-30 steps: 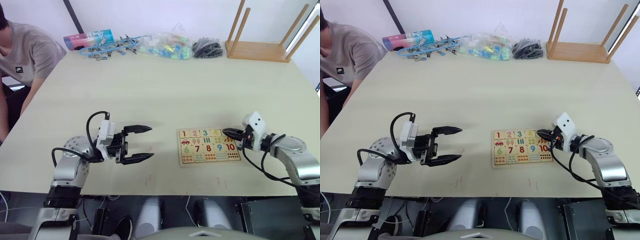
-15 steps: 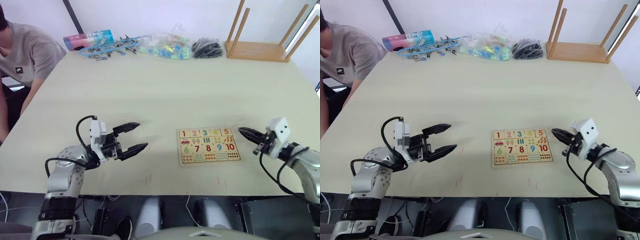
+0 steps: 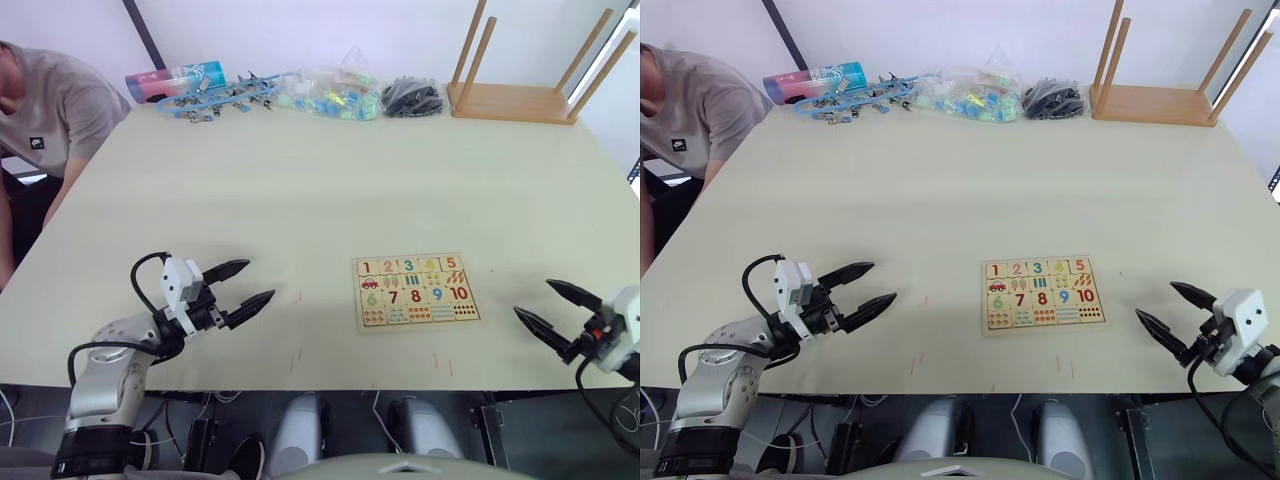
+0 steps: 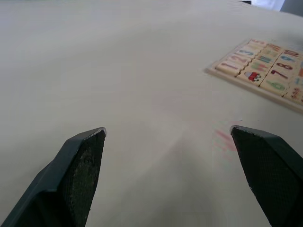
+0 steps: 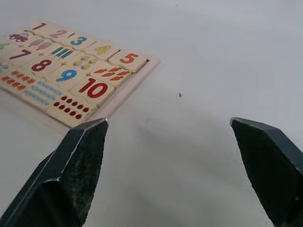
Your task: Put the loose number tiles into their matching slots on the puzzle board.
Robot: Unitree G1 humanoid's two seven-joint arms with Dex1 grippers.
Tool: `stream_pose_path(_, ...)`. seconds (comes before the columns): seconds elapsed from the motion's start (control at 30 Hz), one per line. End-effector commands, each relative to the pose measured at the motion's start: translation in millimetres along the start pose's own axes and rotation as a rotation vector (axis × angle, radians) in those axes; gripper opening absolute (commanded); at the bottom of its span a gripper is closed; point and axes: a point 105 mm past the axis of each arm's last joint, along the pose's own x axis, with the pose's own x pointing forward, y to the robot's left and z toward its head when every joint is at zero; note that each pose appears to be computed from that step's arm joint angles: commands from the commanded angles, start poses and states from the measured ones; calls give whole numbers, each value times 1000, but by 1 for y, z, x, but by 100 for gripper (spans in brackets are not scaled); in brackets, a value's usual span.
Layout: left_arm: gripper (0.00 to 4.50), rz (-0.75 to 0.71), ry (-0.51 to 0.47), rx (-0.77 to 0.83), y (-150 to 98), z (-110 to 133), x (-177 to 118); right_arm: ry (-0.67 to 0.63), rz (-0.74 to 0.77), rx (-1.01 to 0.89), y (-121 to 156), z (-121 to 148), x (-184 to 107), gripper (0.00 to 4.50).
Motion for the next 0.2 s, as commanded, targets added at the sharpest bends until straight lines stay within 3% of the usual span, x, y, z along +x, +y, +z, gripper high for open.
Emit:
stream_pose_path(0.03,450,17,-10,71,2,12,-4,-35,-43,-57,-9,5,-14,445)
stream_pose_path(0.2,450,34,31,116,2,7,-1,-33,-47,-57,-10,-1,-17,445)
